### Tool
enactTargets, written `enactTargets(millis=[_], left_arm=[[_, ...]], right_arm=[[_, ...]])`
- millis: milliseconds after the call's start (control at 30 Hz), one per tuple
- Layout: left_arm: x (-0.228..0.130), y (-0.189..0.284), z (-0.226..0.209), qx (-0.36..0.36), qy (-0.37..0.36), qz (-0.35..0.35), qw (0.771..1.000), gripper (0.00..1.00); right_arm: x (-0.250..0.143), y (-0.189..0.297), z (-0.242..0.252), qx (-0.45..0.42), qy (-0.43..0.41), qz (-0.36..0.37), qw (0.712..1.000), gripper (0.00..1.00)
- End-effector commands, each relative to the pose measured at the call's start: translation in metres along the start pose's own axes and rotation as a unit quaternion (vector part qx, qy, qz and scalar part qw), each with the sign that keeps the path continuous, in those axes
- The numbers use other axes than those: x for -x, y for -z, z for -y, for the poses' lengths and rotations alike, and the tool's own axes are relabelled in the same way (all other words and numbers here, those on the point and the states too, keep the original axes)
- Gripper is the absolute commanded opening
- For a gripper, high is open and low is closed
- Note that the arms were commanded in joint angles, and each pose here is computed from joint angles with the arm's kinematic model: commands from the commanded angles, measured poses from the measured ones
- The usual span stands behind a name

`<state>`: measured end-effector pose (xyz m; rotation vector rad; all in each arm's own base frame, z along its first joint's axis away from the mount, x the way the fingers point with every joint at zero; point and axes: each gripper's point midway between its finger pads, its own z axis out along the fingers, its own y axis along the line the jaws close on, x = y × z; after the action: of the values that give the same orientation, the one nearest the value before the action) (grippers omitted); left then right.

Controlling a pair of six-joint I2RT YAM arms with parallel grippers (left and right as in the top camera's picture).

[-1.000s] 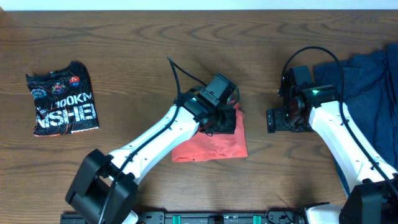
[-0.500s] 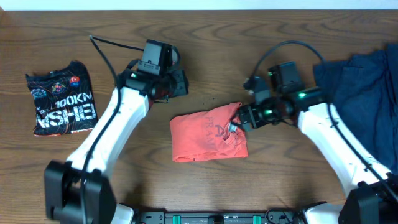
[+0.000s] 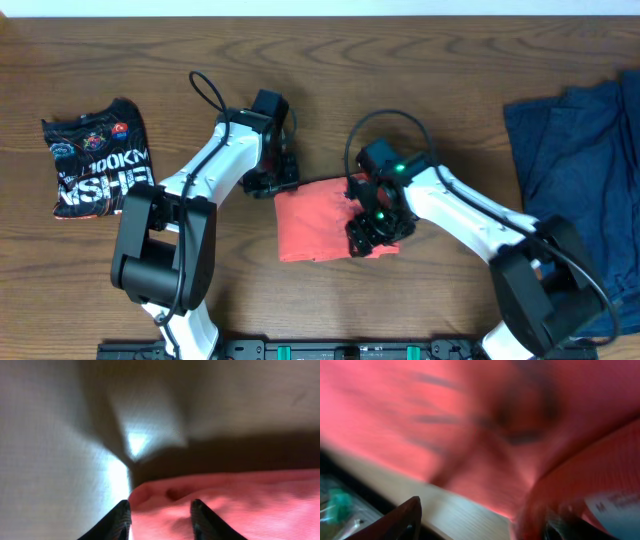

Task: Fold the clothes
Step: 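Grasp the folded orange shirt with both grippers and lift it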

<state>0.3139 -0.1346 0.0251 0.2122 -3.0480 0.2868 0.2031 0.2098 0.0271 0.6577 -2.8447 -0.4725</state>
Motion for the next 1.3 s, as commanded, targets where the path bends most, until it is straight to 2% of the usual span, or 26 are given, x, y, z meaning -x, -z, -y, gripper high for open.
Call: enactTargets(millis=[0,67,233,400,500,600,733,867,933,1033,1100,1200,1267], left_arm=[[-0.018,-0.004,-0.008,0.018,-0.003,-0.036,0.999,0.29],[-0.03,-0.005,-0.01,0.025,-0.003,-0.058,0.998,0.24],[-0.057,-0.01,0.004,0.018,-0.02,-0.1,0.995,0.24],[-0.094,-0.011,0.008,0.053,-0.023,-0.148,0.987,0.21],[-0.111,-0.009,0.01,0.072,-0.021,-0.168,0.983,0.19],[-0.112,-0.005,0.013,0.075,-0.03,-0.16,0.984,0.19],[-0.09,0.014,0.0,0.109,-0.034,-0.106,0.988,0.19],[-0.043,0.053,-0.013,0.123,-0.034,-0.003,0.992,0.2],[-0.014,0.072,-0.007,0.093,-0.036,0.057,0.993,0.25],[0.033,0.092,0.009,0.04,-0.041,0.156,0.986,0.45],[0.058,0.099,0.031,-0.01,-0.078,0.203,0.976,0.46],[0.074,0.1,0.066,-0.08,-0.157,0.229,0.957,0.48],[0.074,0.091,0.085,-0.126,-0.2,0.217,0.947,0.56]], right_arm=[[-0.009,0.0,0.05,-0.145,-0.103,-0.009,0.984,0.73],[-0.007,0.004,0.061,-0.177,-0.123,0.003,0.976,0.75],[0.01,0.012,0.077,-0.205,-0.131,0.045,0.969,0.8],[0.044,0.03,0.107,-0.253,-0.144,0.127,0.948,0.87],[0.077,0.044,0.12,-0.248,-0.133,0.193,0.94,0.9],[0.098,0.054,0.12,-0.22,-0.097,0.226,0.944,0.9],[0.094,0.071,0.117,-0.216,-0.08,0.231,0.945,0.92],[0.077,0.087,0.109,-0.223,-0.049,0.22,0.948,0.94],[0.07,0.094,0.106,-0.223,-0.043,0.219,0.949,0.95],[0.068,0.099,0.089,-0.182,-0.034,0.228,0.956,0.94],[0.068,0.098,0.075,-0.142,-0.032,0.232,0.962,0.9],[0.062,0.096,0.073,-0.123,-0.097,0.228,0.961,0.87],[0.051,0.094,0.082,-0.137,-0.151,0.215,0.955,0.88]])
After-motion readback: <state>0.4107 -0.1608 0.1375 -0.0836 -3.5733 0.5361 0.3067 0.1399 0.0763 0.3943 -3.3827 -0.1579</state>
